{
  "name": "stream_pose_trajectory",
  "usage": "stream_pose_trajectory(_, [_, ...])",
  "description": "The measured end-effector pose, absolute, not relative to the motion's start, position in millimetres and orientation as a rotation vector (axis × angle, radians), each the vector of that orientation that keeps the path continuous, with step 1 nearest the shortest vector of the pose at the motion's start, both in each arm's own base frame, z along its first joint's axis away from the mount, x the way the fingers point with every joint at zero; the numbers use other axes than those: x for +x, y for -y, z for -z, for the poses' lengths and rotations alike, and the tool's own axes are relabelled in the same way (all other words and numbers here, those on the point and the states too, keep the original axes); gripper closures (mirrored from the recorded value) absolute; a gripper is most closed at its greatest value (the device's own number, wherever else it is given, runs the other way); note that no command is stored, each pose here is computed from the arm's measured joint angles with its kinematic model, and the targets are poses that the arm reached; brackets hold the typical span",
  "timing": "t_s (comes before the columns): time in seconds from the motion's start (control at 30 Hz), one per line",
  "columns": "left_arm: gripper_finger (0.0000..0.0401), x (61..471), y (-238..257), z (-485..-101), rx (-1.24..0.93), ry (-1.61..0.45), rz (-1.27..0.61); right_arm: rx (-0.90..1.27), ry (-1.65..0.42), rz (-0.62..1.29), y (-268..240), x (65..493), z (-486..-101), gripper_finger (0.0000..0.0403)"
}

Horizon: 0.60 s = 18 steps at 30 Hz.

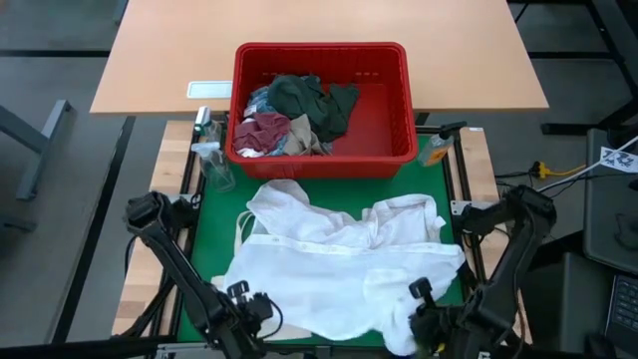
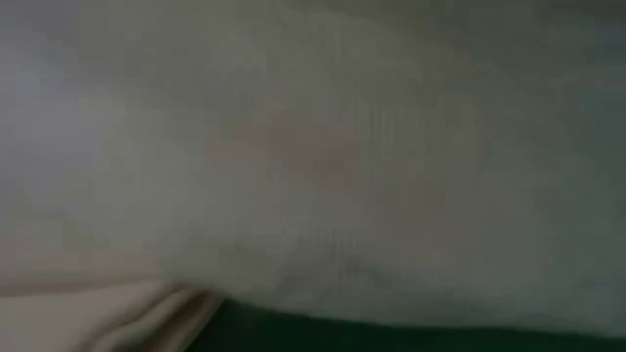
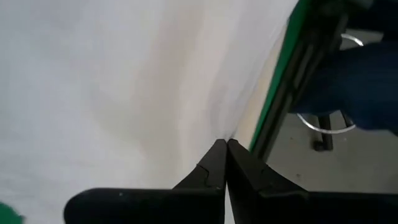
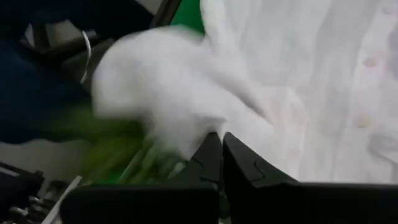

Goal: Fold Laundry from Bin
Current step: Fold the white polo shirt

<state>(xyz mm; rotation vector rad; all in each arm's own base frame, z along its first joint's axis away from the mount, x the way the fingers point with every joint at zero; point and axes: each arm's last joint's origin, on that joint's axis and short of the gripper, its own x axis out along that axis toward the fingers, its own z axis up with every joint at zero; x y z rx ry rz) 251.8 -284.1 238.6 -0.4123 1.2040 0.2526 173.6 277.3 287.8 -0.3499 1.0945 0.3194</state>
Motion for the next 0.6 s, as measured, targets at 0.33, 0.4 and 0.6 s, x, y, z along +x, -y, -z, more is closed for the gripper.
stream_pose_trajectory(0.33, [0.0401, 254.6, 278.0, -241.9, -0.406, -1.187, -0.272, -0.372, -1.196, -0.274, -266.1, 165.4, -287.7, 0.0402])
stream_pose_trajectory(0.4, [0.0401, 254.7, 277.9, -241.9, -0.405, -1.184, -0.273, -0.362, -1.227, -0.285, -265.6, 164.3, -287.2, 0.0402])
stream_pose_trajectory(0.6, [0.0401, 255.7, 278.2, -242.2, -0.415, -1.174, -0.273, -0.304, -1.341, -0.406, -270.8, 156.1, -286.4, 0.0402])
